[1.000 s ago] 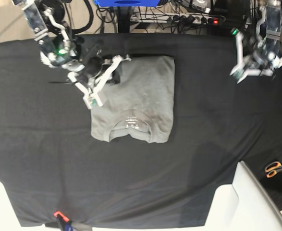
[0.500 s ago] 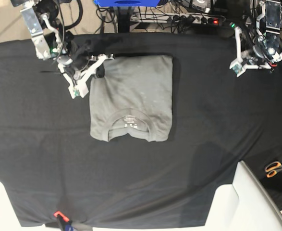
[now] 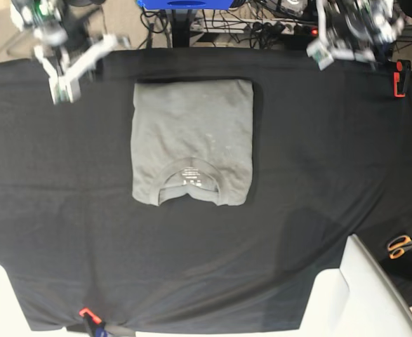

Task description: Fold the T-shirt properly

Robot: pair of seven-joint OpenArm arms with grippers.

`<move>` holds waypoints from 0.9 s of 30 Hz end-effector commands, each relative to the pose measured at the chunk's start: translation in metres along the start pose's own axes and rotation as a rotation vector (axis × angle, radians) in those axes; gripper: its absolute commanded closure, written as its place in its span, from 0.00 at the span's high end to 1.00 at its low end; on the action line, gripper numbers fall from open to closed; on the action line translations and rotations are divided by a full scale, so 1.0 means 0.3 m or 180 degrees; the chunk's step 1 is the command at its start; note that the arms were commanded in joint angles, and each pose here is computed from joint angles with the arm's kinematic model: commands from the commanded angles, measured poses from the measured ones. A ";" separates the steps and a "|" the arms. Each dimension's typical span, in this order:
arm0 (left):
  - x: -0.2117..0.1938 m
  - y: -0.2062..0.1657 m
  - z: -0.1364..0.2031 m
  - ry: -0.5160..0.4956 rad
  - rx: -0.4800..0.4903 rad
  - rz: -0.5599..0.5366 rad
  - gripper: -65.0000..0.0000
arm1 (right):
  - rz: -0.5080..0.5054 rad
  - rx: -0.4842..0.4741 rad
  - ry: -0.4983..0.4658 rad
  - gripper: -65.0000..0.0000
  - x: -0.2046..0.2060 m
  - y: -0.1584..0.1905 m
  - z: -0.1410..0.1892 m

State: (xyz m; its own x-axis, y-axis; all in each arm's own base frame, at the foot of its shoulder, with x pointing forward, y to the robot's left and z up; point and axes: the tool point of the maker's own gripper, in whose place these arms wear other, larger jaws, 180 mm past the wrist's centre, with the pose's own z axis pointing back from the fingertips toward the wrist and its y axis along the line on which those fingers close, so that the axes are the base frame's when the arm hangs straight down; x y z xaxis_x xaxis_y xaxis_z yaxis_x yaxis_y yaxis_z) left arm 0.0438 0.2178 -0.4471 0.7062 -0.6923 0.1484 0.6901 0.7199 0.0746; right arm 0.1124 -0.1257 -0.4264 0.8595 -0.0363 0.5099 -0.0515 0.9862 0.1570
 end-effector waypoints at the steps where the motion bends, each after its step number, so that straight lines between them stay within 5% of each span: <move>1: -0.016 -0.030 0.011 -0.0022 -0.0043 0.0026 0.00 | 0.0011 -0.0086 -0.0043 0.00 -0.002 -0.040 0.026; 6: -0.124 -0.185 -0.014 0.0152 -0.0399 0.0211 0.00 | -0.0103 -0.0417 0.0454 0.00 -0.209 -0.164 0.086; 10: -0.226 -0.290 -0.090 0.0407 -0.0699 0.0489 0.00 | -0.0205 -0.0582 0.1263 0.00 -0.481 -0.229 0.094; 14: -0.258 -0.439 -0.220 0.0333 -0.1185 0.0696 0.00 | -0.0002 -0.0258 0.2010 0.00 -0.737 -0.171 0.016; 18: -0.277 -0.546 -0.364 0.0377 -0.1497 0.0815 0.00 | 0.0173 -0.0309 0.2600 0.00 -0.931 -0.200 -0.096; 21: -0.348 -0.580 -0.469 0.0625 -0.1559 0.0812 0.00 | 0.0318 -0.0511 0.2658 0.01 -1.012 -0.259 -0.174; 24: -0.391 -0.527 -0.544 0.0709 -0.1330 0.0907 0.00 | 0.0552 -0.0646 0.2267 0.01 -1.006 -0.300 -0.232; 27: -0.243 -0.405 -0.612 0.0084 -0.0849 0.0889 0.00 | 0.0660 -0.0648 0.1486 0.01 -0.885 -0.312 -0.308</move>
State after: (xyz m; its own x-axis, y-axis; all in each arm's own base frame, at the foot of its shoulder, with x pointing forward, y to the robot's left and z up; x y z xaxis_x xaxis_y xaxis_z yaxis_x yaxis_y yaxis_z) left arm -0.0588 0.1803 -0.6480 0.8696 -0.4834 0.1006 0.4936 0.8458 -0.2028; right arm -0.0699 -0.1846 -0.6553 0.9791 0.1936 0.0629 -0.1887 0.9790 -0.0769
